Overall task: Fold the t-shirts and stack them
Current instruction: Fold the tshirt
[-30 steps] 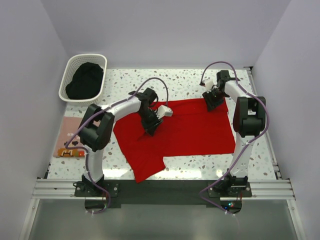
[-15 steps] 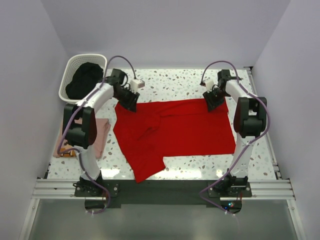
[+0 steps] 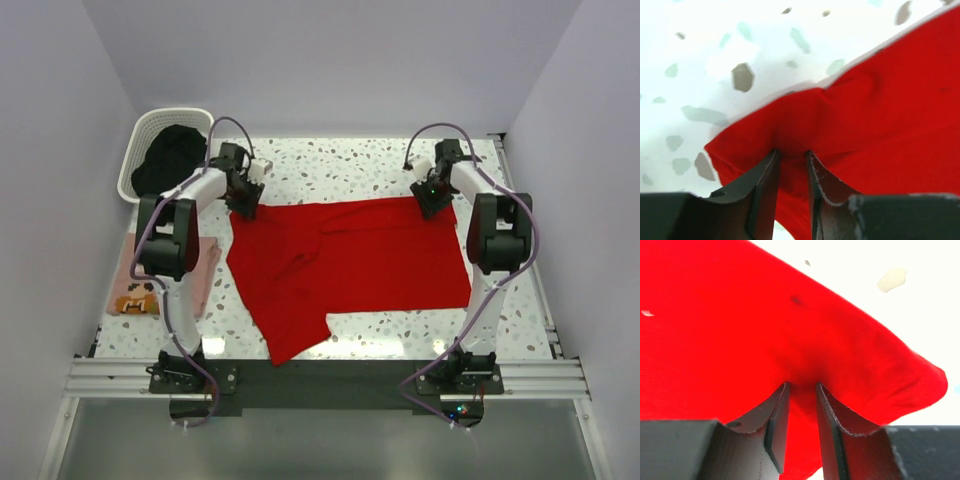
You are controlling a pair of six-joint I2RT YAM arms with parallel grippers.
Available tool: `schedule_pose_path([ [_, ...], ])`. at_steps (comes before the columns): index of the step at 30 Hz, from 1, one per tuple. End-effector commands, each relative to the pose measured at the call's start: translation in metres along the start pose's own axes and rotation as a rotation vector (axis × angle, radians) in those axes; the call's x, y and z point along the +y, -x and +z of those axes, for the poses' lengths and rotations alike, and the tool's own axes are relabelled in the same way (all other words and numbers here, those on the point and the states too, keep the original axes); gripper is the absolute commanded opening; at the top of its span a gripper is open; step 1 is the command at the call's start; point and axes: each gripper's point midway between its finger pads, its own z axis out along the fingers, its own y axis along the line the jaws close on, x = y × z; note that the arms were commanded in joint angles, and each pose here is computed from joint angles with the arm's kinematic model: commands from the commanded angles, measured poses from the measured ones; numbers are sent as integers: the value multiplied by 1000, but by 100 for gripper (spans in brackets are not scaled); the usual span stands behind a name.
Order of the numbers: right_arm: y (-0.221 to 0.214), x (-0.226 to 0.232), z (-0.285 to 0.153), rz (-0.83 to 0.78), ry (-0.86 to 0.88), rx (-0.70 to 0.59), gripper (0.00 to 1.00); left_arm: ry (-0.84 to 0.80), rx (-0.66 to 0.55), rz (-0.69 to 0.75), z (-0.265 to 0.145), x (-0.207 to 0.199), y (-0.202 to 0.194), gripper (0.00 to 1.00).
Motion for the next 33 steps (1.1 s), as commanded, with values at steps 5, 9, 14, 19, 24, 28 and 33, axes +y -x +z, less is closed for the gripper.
schedule_pose_path([
  [5,-38,-24,7,31,-101,89,31,105,92,-56,9,38,-38,30],
  [9,-19,-30,13,75,-89,53,32,12,58,-52,27,31,-10,32],
  [14,3,-41,16,78,-86,7,37,17,-18,-26,39,47,40,38],
  [19,33,-44,-12,31,-72,-72,46,-28,-129,35,18,45,85,43],
  [24,43,-22,-72,-51,-19,-152,66,-210,-355,199,-74,-7,120,66],
  [28,20,18,-129,-196,50,-182,89,-325,-408,321,-122,-48,90,95],
  [33,-54,66,-144,-321,158,-63,90,-364,-423,402,-152,-76,43,96],
])
